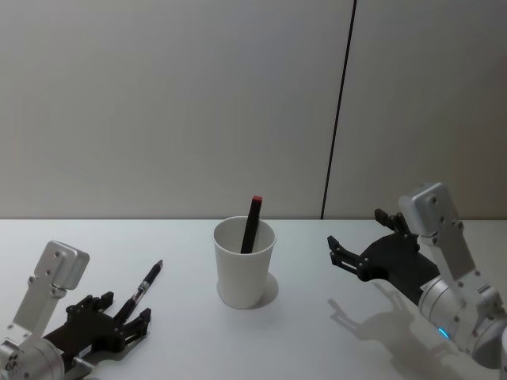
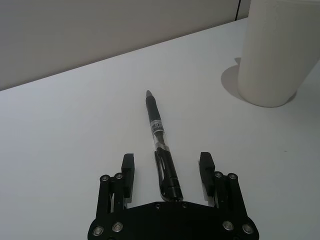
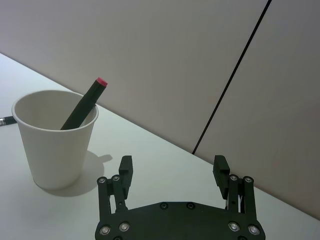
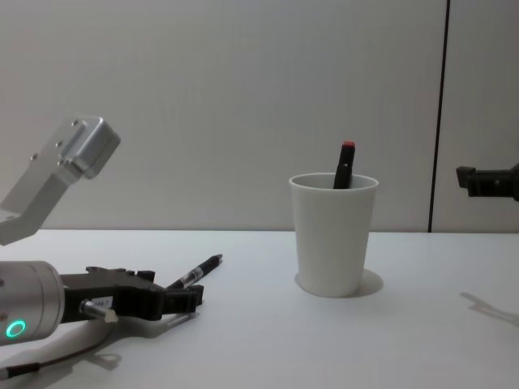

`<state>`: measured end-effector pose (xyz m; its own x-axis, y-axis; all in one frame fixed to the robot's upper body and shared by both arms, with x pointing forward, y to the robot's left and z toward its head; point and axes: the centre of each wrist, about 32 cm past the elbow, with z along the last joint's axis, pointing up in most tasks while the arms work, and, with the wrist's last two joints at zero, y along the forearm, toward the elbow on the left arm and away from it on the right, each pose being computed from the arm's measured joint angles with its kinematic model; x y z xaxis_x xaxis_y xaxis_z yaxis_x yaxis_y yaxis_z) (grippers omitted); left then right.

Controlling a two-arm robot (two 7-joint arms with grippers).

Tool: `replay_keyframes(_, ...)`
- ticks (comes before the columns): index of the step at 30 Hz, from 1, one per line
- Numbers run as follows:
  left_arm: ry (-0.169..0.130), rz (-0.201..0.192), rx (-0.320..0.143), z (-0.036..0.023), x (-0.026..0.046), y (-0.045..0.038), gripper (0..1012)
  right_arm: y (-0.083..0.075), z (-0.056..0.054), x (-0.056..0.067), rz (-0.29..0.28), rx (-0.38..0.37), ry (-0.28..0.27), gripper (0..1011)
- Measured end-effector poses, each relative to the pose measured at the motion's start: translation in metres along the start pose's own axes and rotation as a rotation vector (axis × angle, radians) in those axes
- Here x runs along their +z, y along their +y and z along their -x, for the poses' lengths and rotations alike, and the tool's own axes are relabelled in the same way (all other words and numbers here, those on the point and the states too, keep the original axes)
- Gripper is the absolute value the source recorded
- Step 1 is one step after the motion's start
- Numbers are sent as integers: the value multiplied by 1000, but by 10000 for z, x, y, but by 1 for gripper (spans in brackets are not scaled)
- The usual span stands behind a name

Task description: Place the pen into the pen holder.

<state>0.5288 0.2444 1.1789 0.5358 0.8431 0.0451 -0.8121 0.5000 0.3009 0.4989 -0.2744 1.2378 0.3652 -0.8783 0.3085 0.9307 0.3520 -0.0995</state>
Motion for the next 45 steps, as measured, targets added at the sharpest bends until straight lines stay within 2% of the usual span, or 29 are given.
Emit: replay_keyframes(45, -1, -3, 1, -2, -4, -1, 528, 0, 0, 0, 0, 0, 0, 1001)
